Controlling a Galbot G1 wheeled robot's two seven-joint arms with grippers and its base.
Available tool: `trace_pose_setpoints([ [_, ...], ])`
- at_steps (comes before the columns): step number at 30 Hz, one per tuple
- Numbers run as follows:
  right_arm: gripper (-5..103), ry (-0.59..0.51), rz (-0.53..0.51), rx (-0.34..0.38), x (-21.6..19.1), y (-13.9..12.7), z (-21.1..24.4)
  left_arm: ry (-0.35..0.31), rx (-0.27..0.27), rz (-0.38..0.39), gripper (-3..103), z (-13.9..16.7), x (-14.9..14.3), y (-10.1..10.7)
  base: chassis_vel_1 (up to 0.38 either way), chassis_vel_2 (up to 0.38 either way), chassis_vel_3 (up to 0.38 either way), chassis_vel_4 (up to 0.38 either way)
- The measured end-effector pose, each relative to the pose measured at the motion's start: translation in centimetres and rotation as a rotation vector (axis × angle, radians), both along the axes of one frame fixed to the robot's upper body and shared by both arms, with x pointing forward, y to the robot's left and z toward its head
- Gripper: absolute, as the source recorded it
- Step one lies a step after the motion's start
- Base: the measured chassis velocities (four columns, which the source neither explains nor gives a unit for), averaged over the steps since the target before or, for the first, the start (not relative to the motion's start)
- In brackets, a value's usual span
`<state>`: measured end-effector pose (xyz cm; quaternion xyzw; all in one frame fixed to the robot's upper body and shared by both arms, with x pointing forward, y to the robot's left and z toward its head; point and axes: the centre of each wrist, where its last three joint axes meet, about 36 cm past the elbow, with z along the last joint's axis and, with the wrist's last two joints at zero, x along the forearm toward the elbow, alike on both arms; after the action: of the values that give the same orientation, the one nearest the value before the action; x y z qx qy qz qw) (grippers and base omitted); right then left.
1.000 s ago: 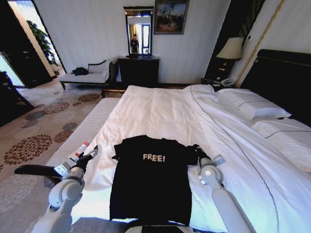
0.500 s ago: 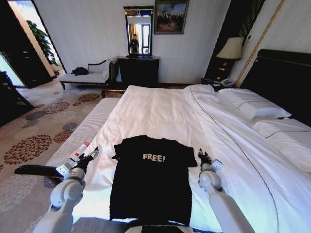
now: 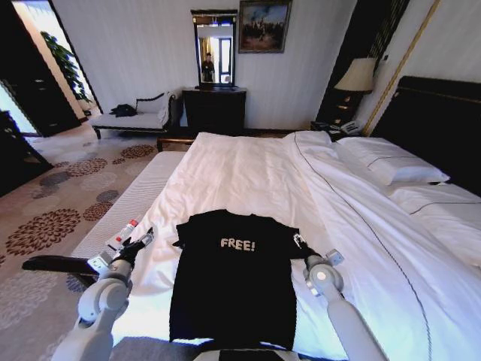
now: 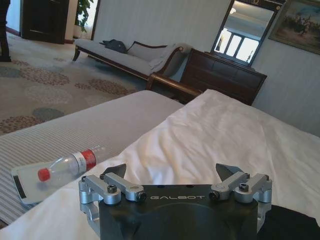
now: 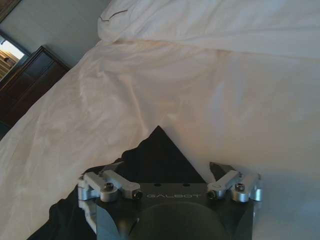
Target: Fold the clothes on the bed.
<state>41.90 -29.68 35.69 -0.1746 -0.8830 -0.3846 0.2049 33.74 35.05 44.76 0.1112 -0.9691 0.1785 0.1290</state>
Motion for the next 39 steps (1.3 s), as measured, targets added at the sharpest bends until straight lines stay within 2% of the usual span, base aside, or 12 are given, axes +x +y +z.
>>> trace_pose_setpoints([
  [1, 96, 0.0, 0.0, 0.0, 0.0, 0.0, 0.0, 0.0, 0.0, 0.0, 100, 0.0, 0.0, 0.0, 0.0, 0.0, 0.0, 0.0],
  [6, 76, 0.002, 0.001, -0.027, 0.7, 0.0, -1.4, 0.005, -0.004, 0.004, 100, -0.4, 0.1, 0.1, 0.0, 0.0, 0.0, 0.0],
  [7, 76, 0.002, 0.001, -0.027, 0.7, 0.0, -1.4, 0.005, -0.004, 0.004, 100, -0.4, 0.1, 0.1, 0.0, 0.0, 0.0, 0.0],
  [10, 59, 0.001, -0.004, -0.042, 0.9, -0.2, -1.8, 0.009, -0.006, 0.004, 100, -0.7, 0.3, -0.1, 0.0, 0.0, 0.0, 0.0],
  [12, 59, 0.0, -0.005, -0.046, 1.0, -0.3, -1.9, 0.009, -0.007, 0.003, 100, -0.7, 0.4, -0.1, 0.0, 0.0, 0.0, 0.0],
  [16, 37, 0.001, -0.007, -0.066, 1.2, -0.4, -2.2, 0.011, -0.011, 0.001, 100, -1.0, 0.7, -0.3, 0.0, 0.0, 0.0, 0.0],
  [17, 37, 0.001, -0.007, -0.066, 1.2, -0.4, -2.2, 0.011, -0.011, 0.001, 100, -1.0, 0.7, -0.3, 0.0, 0.0, 0.0, 0.0],
  [19, 27, 0.001, -0.004, -0.077, 1.3, -0.3, -2.4, 0.013, -0.011, 0.001, 100, -1.2, 0.8, -0.4, 0.0, 0.0, 0.0, 0.0],
  [21, 27, 0.001, -0.003, -0.081, 1.4, -0.3, -2.5, 0.013, -0.01, 0.001, 100, -1.2, 0.8, -0.4, 0.0, 0.0, 0.0, 0.0],
  [24, 10, 0.0, -0.001, -0.092, 1.5, -0.2, -2.8, 0.012, -0.009, 0.002, 100, -1.2, 0.8, -0.4, 0.0, 0.0, 0.0, 0.0],
  [27, 2, -0.005, -0.003, -0.106, 1.6, -0.1, -2.9, 0.011, -0.007, 0.005, 100, -1.2, 0.8, -0.3, 0.0, 0.0, 0.0, 0.0],
  [39, 0, -0.058, -0.03, -0.172, 0.6, -0.9, -1.1, 0.008, -0.008, 0.008, 100, -1.2, 0.7, -0.3, 0.0, 0.0, 0.0, 0.0],
])
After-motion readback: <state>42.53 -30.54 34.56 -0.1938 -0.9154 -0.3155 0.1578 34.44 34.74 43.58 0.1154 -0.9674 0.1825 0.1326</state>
